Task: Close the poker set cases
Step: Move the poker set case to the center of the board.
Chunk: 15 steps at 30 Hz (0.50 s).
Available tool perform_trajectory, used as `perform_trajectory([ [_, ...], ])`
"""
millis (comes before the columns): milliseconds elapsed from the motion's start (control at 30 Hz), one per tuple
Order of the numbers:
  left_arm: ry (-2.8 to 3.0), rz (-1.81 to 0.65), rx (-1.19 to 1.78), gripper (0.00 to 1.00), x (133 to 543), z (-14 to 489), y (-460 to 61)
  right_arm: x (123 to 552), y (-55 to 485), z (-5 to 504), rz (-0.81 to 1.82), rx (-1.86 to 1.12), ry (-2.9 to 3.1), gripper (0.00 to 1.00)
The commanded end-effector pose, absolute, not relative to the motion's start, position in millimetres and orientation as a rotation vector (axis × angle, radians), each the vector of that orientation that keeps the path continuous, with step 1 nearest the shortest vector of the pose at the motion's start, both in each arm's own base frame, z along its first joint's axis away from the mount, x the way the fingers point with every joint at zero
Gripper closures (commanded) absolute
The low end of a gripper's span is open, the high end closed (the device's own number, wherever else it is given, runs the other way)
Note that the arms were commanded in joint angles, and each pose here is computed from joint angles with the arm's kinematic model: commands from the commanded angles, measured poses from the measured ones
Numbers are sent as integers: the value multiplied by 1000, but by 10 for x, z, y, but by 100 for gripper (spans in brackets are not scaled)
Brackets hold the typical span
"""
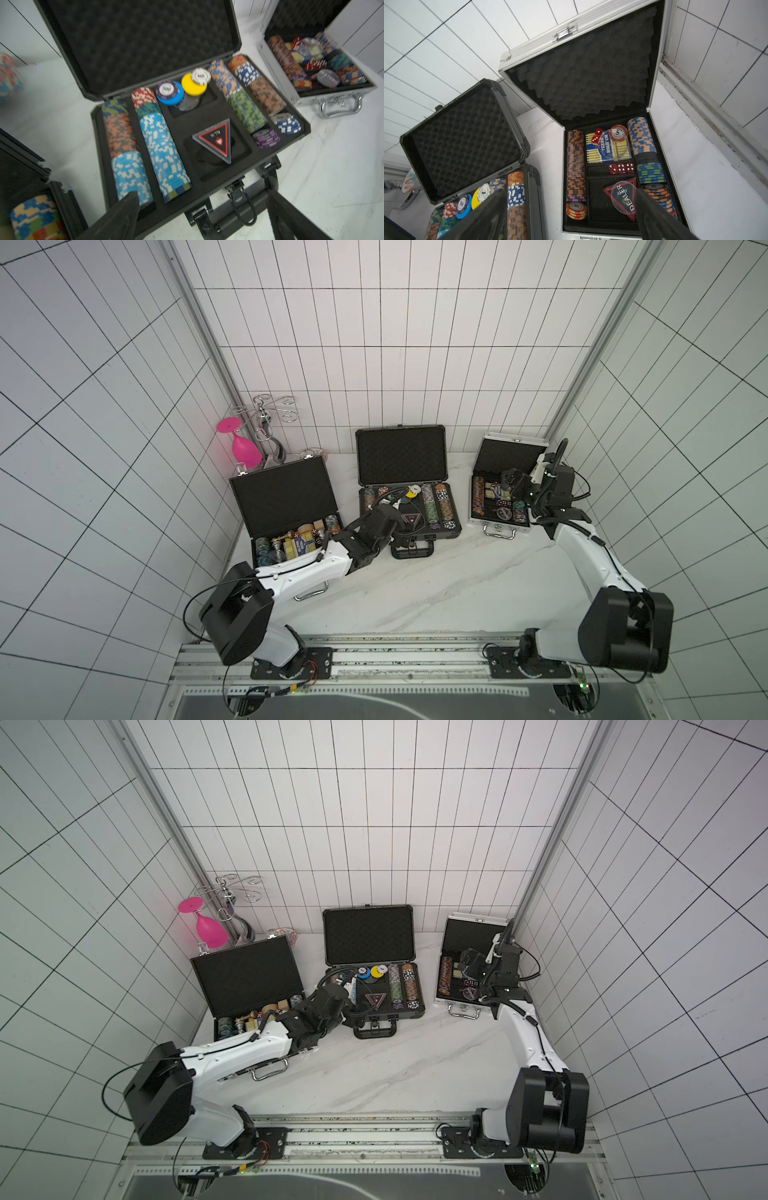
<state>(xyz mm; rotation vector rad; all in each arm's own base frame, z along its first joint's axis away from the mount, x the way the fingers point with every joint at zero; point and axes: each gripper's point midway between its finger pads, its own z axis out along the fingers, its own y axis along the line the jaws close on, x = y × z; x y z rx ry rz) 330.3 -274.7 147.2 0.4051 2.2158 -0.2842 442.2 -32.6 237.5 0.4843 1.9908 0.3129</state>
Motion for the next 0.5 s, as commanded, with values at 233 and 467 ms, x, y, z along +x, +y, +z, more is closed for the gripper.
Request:
perform_trajectory([
  [233,2362,-366,442,3,3107,1380,-2992,4860,-741,2854,390,588,1883,7],
  [467,2386,-357,455,3,3007,1467,-2901,5033,-1030,3075,478,638,1752,14],
])
